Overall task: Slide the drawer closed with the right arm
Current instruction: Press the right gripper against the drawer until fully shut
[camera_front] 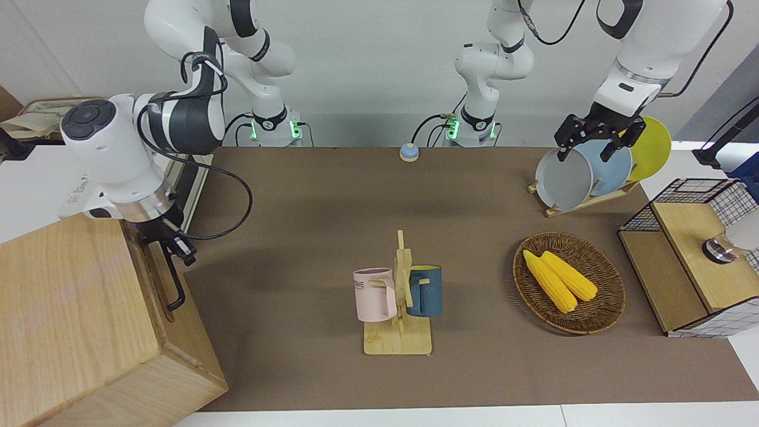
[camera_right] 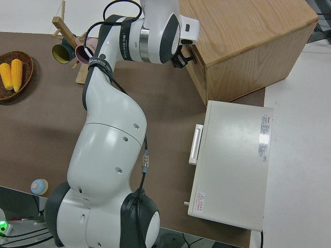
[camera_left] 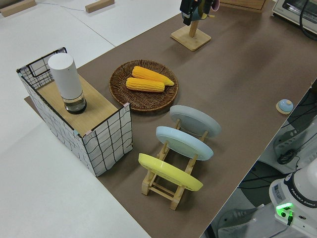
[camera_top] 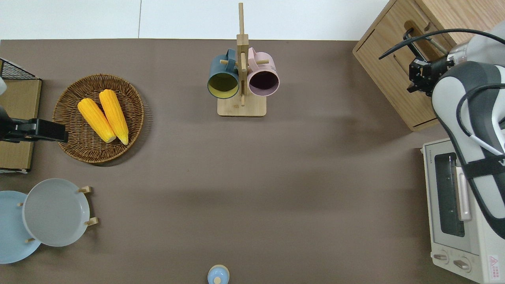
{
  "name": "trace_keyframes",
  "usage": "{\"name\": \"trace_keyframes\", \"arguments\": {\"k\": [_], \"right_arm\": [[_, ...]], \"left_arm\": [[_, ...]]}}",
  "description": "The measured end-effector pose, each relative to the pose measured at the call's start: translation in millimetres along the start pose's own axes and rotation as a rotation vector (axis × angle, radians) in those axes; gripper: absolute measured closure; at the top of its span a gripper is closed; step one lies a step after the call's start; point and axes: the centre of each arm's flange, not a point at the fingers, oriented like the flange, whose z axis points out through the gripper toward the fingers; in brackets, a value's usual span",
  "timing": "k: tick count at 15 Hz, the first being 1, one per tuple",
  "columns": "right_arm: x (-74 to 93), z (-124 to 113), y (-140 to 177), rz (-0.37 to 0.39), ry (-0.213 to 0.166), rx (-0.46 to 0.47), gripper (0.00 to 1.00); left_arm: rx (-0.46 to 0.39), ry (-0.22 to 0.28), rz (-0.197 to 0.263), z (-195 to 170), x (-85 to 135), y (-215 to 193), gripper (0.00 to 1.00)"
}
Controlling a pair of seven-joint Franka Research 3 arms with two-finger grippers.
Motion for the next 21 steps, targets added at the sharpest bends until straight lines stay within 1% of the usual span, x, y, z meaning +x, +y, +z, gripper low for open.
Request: {"name": "trace_keyframes", "arguments": {"k": [9, 19, 21], "right_arm": [[0.2, -1.6, 3.1, -0.045, -0.009, -0.004, 0.99], [-0.3, -2.1, 3.1, -0.050, -0.010, -0.007, 0.99], [-2.1, -1.4, 2.8, -0.037, -0.018, -0.012, 0.99]], "left_arm": [[0.000, 0.000, 0.000, 0.0, 0.0, 0.0, 0.00], [0.000, 0.000, 0.000, 0.0, 0.0, 0.0, 0.00], [0.000, 0.000, 0.000, 0.0, 0.0, 0.0, 0.00]]}}
